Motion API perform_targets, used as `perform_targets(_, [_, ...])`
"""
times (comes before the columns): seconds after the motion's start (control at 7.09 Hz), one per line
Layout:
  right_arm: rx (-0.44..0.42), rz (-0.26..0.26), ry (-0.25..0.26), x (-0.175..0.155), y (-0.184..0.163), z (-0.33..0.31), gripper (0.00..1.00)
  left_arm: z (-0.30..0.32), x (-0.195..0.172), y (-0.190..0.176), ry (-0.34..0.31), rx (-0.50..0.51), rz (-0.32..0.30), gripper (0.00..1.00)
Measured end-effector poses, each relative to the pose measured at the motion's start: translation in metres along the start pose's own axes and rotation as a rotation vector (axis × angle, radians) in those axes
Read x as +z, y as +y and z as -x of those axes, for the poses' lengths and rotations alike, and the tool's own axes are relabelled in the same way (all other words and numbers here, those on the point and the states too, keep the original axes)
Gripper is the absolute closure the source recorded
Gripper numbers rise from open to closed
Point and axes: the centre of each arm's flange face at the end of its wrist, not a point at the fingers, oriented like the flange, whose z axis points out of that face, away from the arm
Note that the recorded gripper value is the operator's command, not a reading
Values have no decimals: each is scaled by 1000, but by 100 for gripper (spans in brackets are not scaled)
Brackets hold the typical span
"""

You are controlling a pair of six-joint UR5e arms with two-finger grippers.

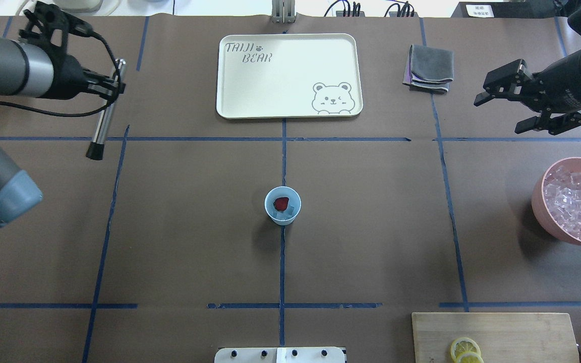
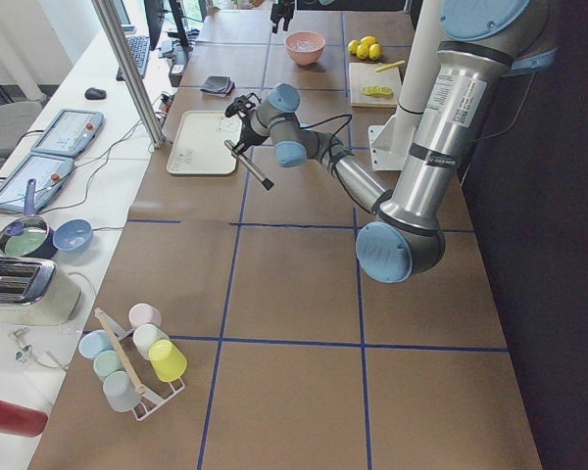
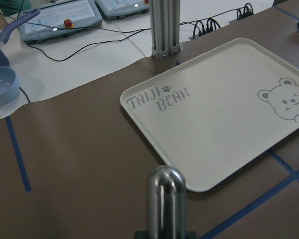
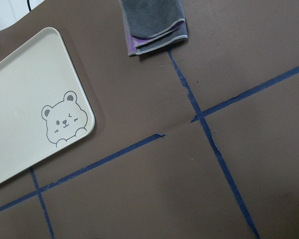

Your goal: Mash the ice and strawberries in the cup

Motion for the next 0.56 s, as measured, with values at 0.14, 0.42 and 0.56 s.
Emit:
perform_targets(0.14, [1, -1, 1, 0, 0, -1, 0, 44, 4, 24, -53, -64, 95, 100])
perform_targets(0.42, [1, -4, 1, -1, 1, -3, 0, 123, 20, 93, -168, -179, 265, 100])
perform_targets(0.56, [1, -4, 0, -2, 2, -2, 0, 153, 31, 122, -205, -235, 354, 100])
